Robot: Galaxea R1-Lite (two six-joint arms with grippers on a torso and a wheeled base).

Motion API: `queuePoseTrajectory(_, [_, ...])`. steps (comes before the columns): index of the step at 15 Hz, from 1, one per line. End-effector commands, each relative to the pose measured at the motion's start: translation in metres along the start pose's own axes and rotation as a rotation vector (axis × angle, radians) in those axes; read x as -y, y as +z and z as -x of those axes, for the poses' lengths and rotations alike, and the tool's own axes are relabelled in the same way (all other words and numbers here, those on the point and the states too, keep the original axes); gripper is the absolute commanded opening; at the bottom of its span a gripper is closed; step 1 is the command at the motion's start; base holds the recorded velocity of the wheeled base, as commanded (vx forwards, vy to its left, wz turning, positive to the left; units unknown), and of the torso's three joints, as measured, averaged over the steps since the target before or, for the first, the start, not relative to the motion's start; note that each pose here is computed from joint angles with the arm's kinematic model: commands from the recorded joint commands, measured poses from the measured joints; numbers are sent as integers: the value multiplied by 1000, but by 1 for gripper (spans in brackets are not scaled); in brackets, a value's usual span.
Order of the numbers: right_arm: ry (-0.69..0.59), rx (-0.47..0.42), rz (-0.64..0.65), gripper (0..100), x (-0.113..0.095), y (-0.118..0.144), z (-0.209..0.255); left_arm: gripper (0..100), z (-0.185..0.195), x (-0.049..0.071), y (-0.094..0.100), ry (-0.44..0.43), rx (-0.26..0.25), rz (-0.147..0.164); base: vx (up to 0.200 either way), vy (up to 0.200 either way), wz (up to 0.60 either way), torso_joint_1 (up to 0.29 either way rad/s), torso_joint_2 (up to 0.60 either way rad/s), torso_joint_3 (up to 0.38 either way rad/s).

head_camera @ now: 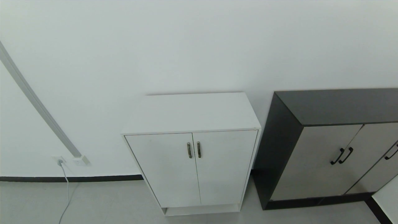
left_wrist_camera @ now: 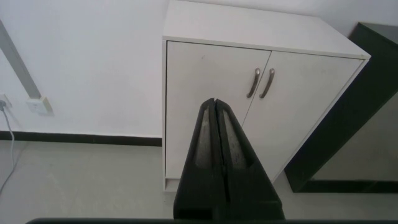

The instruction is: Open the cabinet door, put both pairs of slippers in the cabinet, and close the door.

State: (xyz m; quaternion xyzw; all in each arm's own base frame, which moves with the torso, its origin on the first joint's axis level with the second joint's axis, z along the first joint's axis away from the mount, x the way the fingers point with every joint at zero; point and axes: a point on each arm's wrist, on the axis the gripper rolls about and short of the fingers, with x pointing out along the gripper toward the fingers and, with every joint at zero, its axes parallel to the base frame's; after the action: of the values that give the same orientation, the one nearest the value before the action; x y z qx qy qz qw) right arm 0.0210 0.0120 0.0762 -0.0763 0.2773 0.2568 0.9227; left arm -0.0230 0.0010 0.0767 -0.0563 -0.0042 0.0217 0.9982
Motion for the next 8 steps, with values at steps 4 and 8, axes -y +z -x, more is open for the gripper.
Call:
queuePoseTrajectory(4, [-115,90,-66,0,1,-4,8,0,0,0,0,1,0,-1,0,0,0,0,0,0])
queuePoseTrajectory(8, [-328,297,-122,0,-3,-11,22,0,0,0,0,1,0,1,0,0,0,0,0,0])
